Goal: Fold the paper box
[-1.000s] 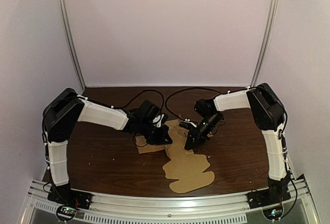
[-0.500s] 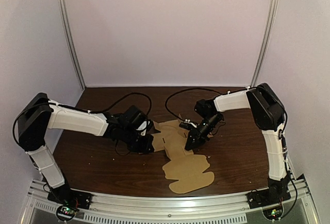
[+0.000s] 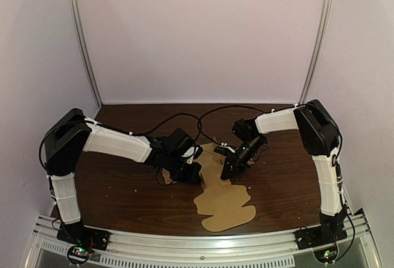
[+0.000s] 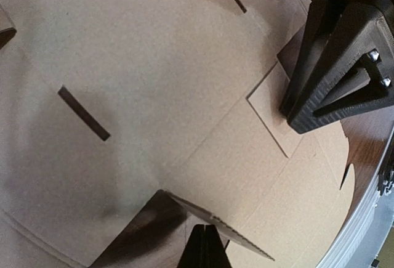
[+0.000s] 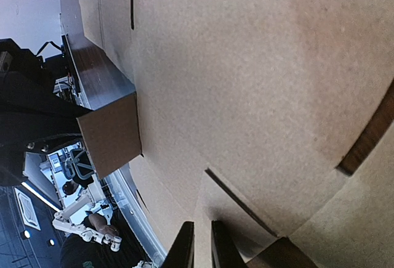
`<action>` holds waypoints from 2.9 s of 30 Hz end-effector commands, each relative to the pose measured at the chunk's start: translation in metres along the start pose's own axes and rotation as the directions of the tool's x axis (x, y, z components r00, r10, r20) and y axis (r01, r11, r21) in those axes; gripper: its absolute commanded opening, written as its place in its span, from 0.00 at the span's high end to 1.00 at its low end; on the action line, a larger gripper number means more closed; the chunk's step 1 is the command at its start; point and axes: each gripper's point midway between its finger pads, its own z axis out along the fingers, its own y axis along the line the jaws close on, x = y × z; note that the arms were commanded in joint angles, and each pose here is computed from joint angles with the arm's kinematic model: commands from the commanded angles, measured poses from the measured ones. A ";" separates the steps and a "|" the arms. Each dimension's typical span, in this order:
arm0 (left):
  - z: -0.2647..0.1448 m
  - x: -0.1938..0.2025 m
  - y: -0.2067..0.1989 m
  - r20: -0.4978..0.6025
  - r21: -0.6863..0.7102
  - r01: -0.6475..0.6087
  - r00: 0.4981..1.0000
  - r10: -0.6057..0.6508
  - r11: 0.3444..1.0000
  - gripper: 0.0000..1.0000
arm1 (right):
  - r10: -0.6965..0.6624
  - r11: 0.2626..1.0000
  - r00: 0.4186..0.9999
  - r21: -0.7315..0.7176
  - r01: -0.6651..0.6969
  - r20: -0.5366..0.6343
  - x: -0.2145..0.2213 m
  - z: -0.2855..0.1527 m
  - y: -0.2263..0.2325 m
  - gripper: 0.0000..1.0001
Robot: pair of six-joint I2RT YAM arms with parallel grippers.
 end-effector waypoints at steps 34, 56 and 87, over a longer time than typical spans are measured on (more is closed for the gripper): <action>0.035 -0.013 -0.011 0.032 0.003 -0.018 0.999 0.018 1.000 1.00 | 0.194 0.954 0.979 0.243 -0.173 -0.065 0.034 0.021 -0.082 0.83; -0.085 -0.053 -0.040 0.249 -0.115 -0.220 0.938 0.243 0.969 0.93 | -0.126 0.992 0.988 0.006 0.126 0.086 -0.006 -0.048 0.037 0.73; -0.090 -0.073 0.082 0.330 -0.191 0.261 0.925 -0.189 0.946 0.38 | -0.263 0.904 0.899 0.414 0.103 0.351 -0.119 -0.159 -0.001 0.37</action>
